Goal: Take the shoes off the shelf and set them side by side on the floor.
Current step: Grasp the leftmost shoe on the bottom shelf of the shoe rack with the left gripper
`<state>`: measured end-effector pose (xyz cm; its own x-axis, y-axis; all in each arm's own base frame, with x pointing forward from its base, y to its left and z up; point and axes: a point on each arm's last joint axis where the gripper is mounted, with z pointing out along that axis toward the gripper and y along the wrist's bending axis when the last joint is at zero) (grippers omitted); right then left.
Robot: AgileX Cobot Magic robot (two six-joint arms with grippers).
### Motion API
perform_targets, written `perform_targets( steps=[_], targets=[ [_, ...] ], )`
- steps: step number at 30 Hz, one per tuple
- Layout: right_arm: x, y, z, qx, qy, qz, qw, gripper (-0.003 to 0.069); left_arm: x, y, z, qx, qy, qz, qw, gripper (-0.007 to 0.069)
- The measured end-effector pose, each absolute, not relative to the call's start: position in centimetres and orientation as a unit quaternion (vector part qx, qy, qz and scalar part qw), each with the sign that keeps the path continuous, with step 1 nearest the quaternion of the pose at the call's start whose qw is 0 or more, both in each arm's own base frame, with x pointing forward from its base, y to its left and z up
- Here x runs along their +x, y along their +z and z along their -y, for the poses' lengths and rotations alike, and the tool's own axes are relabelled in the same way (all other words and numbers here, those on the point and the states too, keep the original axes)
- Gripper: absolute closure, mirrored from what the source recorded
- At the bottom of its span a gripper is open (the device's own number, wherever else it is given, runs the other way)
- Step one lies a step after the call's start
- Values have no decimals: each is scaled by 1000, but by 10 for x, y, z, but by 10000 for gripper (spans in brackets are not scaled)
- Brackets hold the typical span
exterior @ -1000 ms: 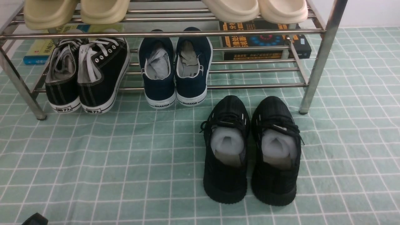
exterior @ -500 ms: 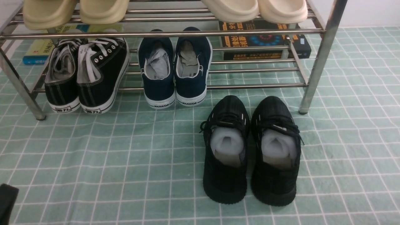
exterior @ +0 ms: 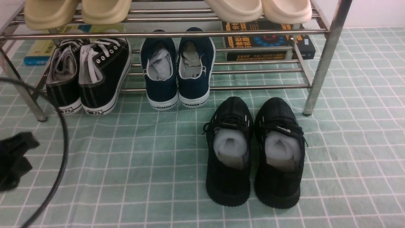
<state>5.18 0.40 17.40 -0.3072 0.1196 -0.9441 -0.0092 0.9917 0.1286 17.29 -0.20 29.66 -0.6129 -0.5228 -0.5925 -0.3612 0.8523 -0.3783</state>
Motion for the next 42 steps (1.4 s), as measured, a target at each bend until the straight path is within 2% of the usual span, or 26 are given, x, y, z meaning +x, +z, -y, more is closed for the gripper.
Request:
perform_targets(
  steps=[4, 7, 11, 15, 26, 30, 37, 40, 42],
  targets=[
    [52, 174, -4, 34, 55, -807, 588, 456, 220, 304, 1, -241, -93, -903, 344, 510],
    [52, 174, -4, 34, 55, -807, 588, 456, 268, 309, -2, -231, -69, -911, 334, 367],
    [52, 174, -4, 34, 55, -807, 588, 456, 310, 313, -5, -218, -42, -918, 329, 222],
    [52, 174, -4, 35, 55, -807, 588, 456, 336, 309, -8, -203, -19, -919, 337, 145],
    [52, 174, -4, 35, 55, -807, 587, 440, 368, 298, -18, -187, 31, -887, 421, 144],
    [52, 174, -4, 35, 56, -807, 587, 437, 374, 289, -20, -193, 38, -885, 421, 153],
    [52, 174, -4, 35, 56, -807, 587, 432, 391, 256, -21, -187, 52, -898, 394, 166],
    [52, 174, -4, 35, 56, -807, 587, 432, 394, 253, -20, -190, 47, -897, 396, 183],
    [52, 174, -4, 35, 56, -807, 587, 432, 396, 251, -19, -192, 40, -895, 401, 265]
  ],
)
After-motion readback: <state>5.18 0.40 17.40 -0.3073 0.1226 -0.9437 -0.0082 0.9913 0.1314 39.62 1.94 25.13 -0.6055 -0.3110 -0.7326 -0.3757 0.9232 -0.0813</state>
